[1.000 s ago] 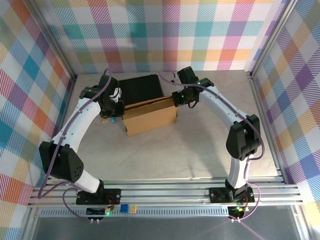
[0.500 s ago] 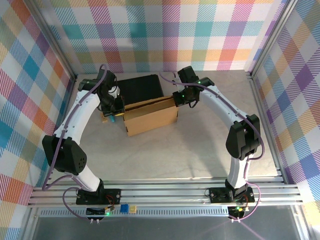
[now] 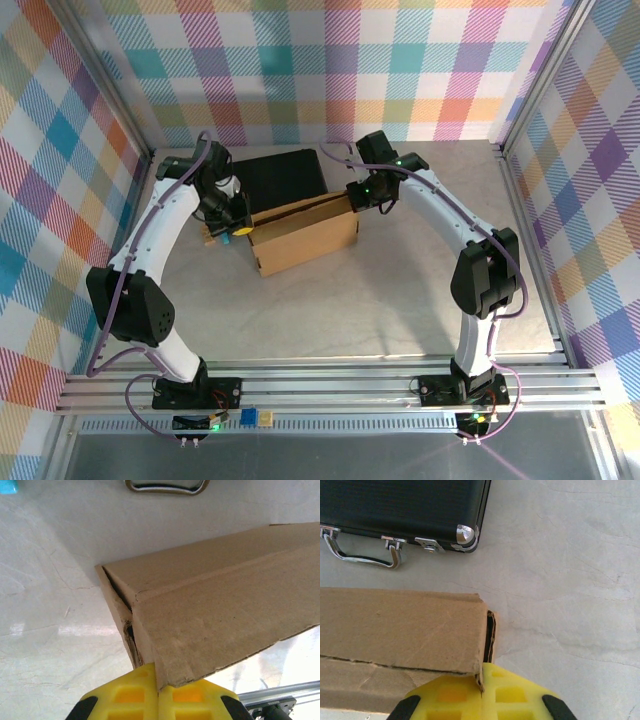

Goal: Fold the paper box

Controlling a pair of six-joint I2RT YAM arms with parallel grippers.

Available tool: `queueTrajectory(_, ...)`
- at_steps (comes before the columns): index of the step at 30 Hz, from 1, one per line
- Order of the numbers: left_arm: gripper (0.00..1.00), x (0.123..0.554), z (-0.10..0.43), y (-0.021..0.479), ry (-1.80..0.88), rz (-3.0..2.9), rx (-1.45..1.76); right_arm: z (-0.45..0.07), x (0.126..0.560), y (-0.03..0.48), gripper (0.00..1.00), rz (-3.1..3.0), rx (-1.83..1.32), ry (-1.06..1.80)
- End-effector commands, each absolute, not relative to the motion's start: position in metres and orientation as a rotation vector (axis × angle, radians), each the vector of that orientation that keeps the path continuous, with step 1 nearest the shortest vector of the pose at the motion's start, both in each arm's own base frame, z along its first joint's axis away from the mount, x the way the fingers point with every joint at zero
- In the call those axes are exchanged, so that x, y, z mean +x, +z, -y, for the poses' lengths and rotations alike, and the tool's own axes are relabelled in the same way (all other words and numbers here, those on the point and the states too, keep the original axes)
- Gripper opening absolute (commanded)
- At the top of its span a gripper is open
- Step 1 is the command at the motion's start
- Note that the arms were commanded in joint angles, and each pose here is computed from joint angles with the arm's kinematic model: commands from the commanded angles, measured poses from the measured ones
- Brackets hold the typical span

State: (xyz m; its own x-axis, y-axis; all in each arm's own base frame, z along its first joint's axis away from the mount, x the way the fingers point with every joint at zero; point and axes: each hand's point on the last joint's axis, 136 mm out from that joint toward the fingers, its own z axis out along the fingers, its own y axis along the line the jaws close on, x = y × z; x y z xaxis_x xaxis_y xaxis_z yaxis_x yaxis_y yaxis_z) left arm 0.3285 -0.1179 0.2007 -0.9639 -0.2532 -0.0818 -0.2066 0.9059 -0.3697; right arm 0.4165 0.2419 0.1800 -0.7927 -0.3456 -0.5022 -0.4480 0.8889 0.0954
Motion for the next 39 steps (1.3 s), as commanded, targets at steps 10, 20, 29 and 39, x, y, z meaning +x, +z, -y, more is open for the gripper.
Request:
queueTrajectory(10, 0.00, 0.318, 0.132, 0.180, -0.674, -2.879, -0.352, -0.239, 0.387, 0.133, 0.00, -2.787, -0.615, 0.266)
queueTrajectory(20, 0.00, 0.312, 0.130, 0.161, -0.619, -2.850, -0.334, -0.239, 0.389, 0.132, 0.00, -2.771, -0.618, 0.258)
queueTrajectory(29, 0.00, 0.304, 0.124, 0.153, -0.533, -2.886, -0.290, -0.237, 0.394, 0.137, 0.00, -2.740, -0.630, 0.233)
queueTrajectory(39, 0.00, 0.298, 0.121, 0.145, -0.458, -2.910, -0.247, -0.239, 0.395, 0.148, 0.00, -2.716, -0.638, 0.247)
